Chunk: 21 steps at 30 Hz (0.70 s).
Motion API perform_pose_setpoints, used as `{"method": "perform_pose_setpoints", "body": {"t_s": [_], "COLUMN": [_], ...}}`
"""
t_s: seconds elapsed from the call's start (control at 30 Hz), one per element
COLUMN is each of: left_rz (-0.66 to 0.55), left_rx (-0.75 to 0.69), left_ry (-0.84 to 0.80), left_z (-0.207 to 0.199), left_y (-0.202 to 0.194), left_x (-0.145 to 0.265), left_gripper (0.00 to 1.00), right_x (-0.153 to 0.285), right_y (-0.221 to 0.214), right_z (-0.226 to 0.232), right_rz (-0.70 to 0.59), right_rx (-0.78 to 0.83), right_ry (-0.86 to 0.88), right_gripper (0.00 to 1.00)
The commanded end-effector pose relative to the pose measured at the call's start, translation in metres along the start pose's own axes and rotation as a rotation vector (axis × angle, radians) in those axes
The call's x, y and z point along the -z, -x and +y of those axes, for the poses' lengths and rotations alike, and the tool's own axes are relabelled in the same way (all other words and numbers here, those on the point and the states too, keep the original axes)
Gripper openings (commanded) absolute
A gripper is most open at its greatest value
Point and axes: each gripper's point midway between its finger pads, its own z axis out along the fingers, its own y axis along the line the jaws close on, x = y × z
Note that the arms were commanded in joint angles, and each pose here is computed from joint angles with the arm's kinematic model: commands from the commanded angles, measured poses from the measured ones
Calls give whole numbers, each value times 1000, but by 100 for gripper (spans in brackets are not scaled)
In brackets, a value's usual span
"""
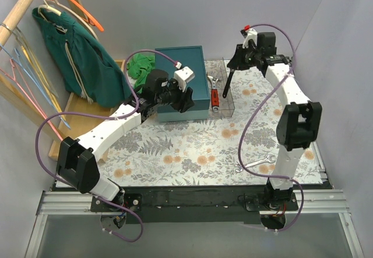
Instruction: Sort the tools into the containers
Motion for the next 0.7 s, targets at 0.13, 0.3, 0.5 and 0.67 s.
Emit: {"method": "perform_pose_setpoints", "body": {"t_s": [0.13,0.3,0.5,0.67], "left_rz": [-12,12,25,-5], "left_rx": [-26,-1,4,-3], "left_ry": [98,141,130,84], "left_z": [29,53,55,48], "left_y": [2,-6,-11,3], "left_x": [22,17,9,7], "left_gripper": [48,48,49,49], "right_x": [-53,-87,-95,-63], "right_y": [-23,-48,-22,2], "right_z": [-4,2,-5,-12], "right_rz": [100,152,74,24], "right_rx": [38,15,40,19], "right_ry": [47,102,62,4], "right_gripper": [1,24,68,70]}}
